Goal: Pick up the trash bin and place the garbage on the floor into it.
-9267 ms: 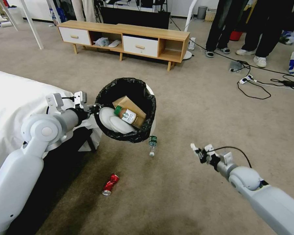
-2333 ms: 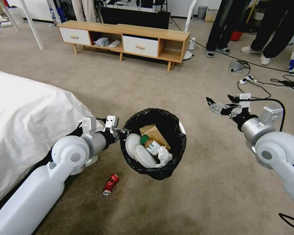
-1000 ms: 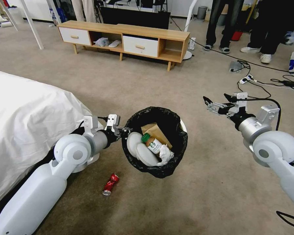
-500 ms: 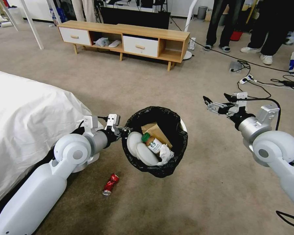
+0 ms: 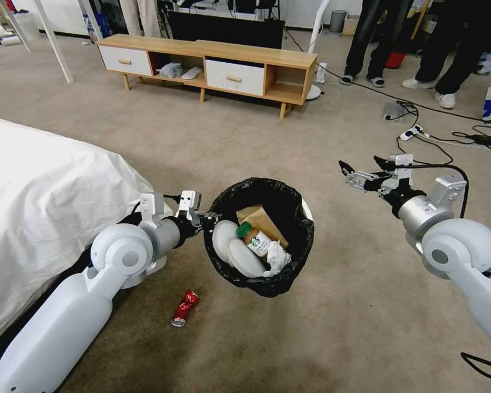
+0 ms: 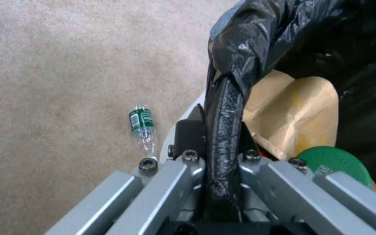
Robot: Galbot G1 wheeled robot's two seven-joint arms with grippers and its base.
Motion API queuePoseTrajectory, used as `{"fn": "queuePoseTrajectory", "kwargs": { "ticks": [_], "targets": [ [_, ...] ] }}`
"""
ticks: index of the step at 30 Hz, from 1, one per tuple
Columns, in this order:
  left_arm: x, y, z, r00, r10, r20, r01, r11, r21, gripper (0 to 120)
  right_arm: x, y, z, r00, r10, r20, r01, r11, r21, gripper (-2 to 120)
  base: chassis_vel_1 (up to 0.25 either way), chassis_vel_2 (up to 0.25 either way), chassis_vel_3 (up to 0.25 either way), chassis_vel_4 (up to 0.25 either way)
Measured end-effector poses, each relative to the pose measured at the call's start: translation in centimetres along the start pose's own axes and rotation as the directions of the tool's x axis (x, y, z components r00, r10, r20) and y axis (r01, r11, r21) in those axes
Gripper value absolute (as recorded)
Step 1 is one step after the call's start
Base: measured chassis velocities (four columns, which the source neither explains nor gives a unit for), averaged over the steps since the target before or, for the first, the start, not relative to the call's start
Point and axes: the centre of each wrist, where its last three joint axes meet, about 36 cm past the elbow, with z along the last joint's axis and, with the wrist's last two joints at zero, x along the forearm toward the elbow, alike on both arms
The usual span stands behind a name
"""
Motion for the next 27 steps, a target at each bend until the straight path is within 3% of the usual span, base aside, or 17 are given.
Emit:
{"fn": "queuePoseTrajectory", "kwargs": {
  "ticks": [27],
  "targets": [
    [-0.11,-0.04,0.06,1.000,0.000,0.000,0.000,1.000,0.000,2,0.04,-0.02,-0.04,1.000,-0.005,0.004,0.005,1.000,0.001,100,0.000,0.000,0.000,0.000]
  ]
}}
